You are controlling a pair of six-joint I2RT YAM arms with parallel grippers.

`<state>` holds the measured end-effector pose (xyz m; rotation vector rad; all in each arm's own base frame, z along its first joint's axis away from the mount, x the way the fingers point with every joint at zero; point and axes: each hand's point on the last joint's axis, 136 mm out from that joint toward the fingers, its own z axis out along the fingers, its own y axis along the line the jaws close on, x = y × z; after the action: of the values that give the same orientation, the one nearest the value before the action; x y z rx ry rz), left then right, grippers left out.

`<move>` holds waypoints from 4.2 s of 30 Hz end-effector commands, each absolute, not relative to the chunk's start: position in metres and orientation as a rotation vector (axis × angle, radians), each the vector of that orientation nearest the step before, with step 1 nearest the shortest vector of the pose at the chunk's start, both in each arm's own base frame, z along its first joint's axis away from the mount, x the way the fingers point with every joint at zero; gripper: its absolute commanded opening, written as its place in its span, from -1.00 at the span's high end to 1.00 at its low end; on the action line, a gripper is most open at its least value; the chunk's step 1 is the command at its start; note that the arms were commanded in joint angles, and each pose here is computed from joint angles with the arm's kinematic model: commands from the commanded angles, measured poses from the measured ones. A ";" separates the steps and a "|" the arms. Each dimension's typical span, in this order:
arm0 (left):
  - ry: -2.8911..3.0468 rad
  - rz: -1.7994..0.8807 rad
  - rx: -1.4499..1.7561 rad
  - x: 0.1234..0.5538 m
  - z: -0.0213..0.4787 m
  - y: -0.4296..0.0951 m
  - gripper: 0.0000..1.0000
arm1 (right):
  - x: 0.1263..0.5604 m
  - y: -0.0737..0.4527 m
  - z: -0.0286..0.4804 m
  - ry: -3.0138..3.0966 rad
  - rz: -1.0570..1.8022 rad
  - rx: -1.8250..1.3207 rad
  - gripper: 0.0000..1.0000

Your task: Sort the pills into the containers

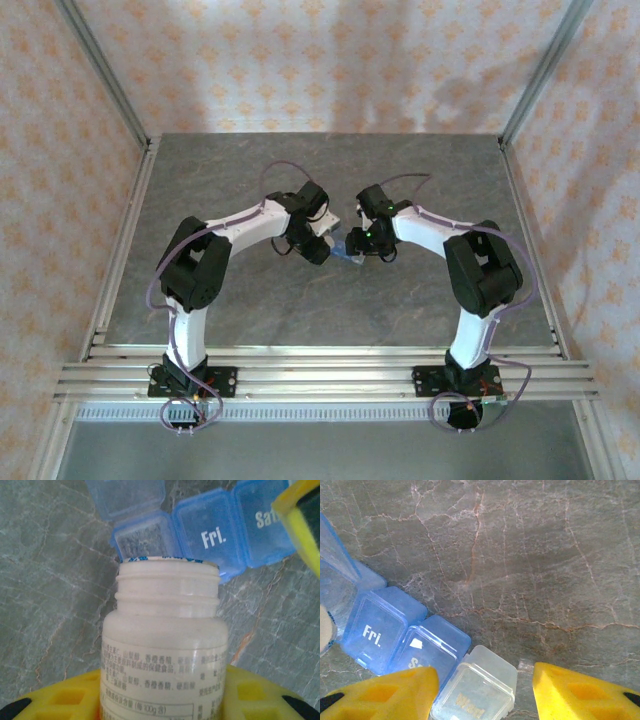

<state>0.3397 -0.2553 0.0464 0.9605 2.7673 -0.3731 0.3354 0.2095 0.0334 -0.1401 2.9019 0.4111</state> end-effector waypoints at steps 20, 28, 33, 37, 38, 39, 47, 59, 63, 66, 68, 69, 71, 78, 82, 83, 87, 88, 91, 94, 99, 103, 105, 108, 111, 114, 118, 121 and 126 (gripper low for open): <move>2.853 -0.253 1.021 0.339 0.048 -0.248 1.00 | 0.323 0.195 0.003 2.993 0.282 -0.131 -0.09; 2.879 -0.193 1.025 0.340 0.048 -0.244 1.00 | 0.322 0.195 0.002 2.993 0.285 -0.129 -0.09; 2.885 -0.176 1.029 0.341 0.048 -0.244 1.00 | 0.322 0.195 0.002 2.994 0.284 -0.127 -0.09; 2.891 -0.181 1.040 0.341 0.049 -0.246 1.00 | 0.322 0.195 0.002 2.994 0.287 -0.128 -0.09; 2.891 -0.177 1.042 0.341 0.048 -0.247 1.00 | 0.322 0.195 0.003 2.993 0.288 -0.127 -0.09; 2.892 -0.173 1.043 0.341 0.048 -0.247 1.00 | 0.322 0.195 0.002 2.994 0.287 -0.130 -0.09; 2.909 -0.156 1.047 0.342 0.044 -0.247 1.00 | 0.322 0.195 0.001 2.996 0.291 -0.126 -0.09; 2.951 -0.091 1.051 0.345 0.046 -0.244 1.00 | 0.321 0.196 0.000 2.997 0.291 -0.127 -0.08; 2.961 -0.073 1.060 0.345 0.046 -0.244 1.00 | 0.320 0.195 0.000 2.999 0.289 -0.127 -0.08; 2.968 -0.060 1.065 0.345 0.046 -0.243 1.00 | 0.320 0.195 0.000 3.000 0.286 -0.125 -0.08; 2.971 -0.058 1.069 0.346 0.046 -0.243 1.00 | 0.320 0.195 0.001 2.999 0.287 -0.125 -0.08; 2.973 -0.055 1.069 0.346 0.046 -0.243 1.00 | 0.320 0.195 0.000 2.999 0.287 -0.125 -0.08; 2.974 -0.050 1.072 0.346 0.047 -0.243 1.00 | 0.320 0.195 0.000 3.001 0.286 -0.126 -0.09; 2.984 -0.015 1.085 0.347 0.051 -0.240 1.00 | 0.320 0.195 -0.001 3.005 0.286 -0.125 -0.08; 2.989 -0.008 1.091 0.348 0.051 -0.242 1.00 | 0.320 0.195 -0.002 3.008 0.286 -0.122 -0.08; 2.990 -0.008 1.091 0.348 0.051 -0.242 1.00 | 0.319 0.195 -0.003 3.009 0.286 -0.125 -0.08; 3.001 -0.005 1.100 0.349 0.052 -0.244 1.00 | 0.319 0.195 -0.003 3.010 0.285 -0.124 -0.08; 3.003 -0.005 1.104 0.349 0.053 -0.245 1.00 | 0.319 0.195 -0.003 3.009 0.284 -0.122 -0.08; 3.007 0.006 1.115 0.350 0.054 -0.247 1.00 | 0.319 0.195 -0.003 3.009 0.284 -0.123 -0.08; 3.013 0.014 1.120 0.351 0.054 -0.247 1.00 | 0.319 0.195 -0.002 3.008 0.287 -0.123 -0.08; 3.024 0.021 1.126 0.350 0.051 -0.246 1.00 | 0.320 0.195 -0.002 3.007 0.286 -0.126 -0.08; 3.028 0.035 1.131 0.349 0.051 -0.245 1.00 | 0.319 0.195 -0.002 3.008 0.283 -0.124 -0.08; 3.035 0.032 1.136 0.348 0.051 -0.245 1.00 | 0.319 0.195 -0.002 3.008 0.284 -0.122 -0.08; 3.044 0.049 1.142 0.347 0.050 -0.242 1.00 | 0.319 0.195 -0.003 3.009 0.282 -0.122 -0.08; 3.055 0.059 1.142 0.346 0.047 -0.240 1.00 | 0.319 0.195 -0.003 3.010 0.282 -0.124 -0.08; 3.063 0.068 1.148 0.345 0.045 -0.240 1.00 | 0.319 0.195 -0.003 3.009 0.284 -0.125 -0.08; 3.065 0.077 1.150 0.346 0.042 -0.240 1.00 | 0.319 0.195 -0.003 3.010 0.284 -0.122 -0.08; 3.067 0.085 1.154 0.348 0.041 -0.240 1.00 | 0.319 0.195 -0.003 3.009 0.288 -0.122 -0.08; 3.071 0.109 1.155 0.351 0.035 -0.239 1.00 | 0.319 0.196 -0.004 3.012 0.290 -0.121 -0.08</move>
<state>0.3534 -0.2515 0.0542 1.1012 3.0253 -0.0066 0.3370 0.2131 0.0325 -0.1388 2.8967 0.4357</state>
